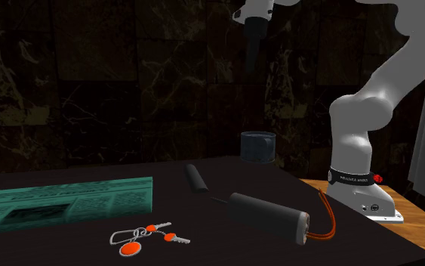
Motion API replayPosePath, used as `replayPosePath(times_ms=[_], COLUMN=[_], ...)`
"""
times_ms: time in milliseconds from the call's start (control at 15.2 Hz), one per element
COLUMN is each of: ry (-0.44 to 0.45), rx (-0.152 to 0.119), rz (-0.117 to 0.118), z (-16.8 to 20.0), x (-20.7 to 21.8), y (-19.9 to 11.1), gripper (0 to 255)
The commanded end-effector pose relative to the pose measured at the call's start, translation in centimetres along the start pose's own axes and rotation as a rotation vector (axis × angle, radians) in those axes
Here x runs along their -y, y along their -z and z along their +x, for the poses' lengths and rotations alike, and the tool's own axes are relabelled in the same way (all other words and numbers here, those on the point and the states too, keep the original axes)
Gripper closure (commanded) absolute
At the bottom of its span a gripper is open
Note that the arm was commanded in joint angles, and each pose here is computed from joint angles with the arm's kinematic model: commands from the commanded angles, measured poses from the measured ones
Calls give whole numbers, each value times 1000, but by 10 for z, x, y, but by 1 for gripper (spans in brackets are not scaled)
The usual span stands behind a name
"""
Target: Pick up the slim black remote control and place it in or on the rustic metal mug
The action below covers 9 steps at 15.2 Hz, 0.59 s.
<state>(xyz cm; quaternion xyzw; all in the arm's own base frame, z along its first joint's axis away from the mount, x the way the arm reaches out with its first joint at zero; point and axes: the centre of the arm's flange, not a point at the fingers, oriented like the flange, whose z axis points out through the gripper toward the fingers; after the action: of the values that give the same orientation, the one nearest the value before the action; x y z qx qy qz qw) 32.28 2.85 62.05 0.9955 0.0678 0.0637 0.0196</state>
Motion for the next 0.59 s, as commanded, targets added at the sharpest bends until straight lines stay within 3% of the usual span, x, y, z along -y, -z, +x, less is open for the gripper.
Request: replayPosePath(times_ms=[0,528], ry=[0,-354], rx=[0,91], rz=[0,38], z=[0,31], x=[0,58], y=[0,-81], gripper=[0,0])
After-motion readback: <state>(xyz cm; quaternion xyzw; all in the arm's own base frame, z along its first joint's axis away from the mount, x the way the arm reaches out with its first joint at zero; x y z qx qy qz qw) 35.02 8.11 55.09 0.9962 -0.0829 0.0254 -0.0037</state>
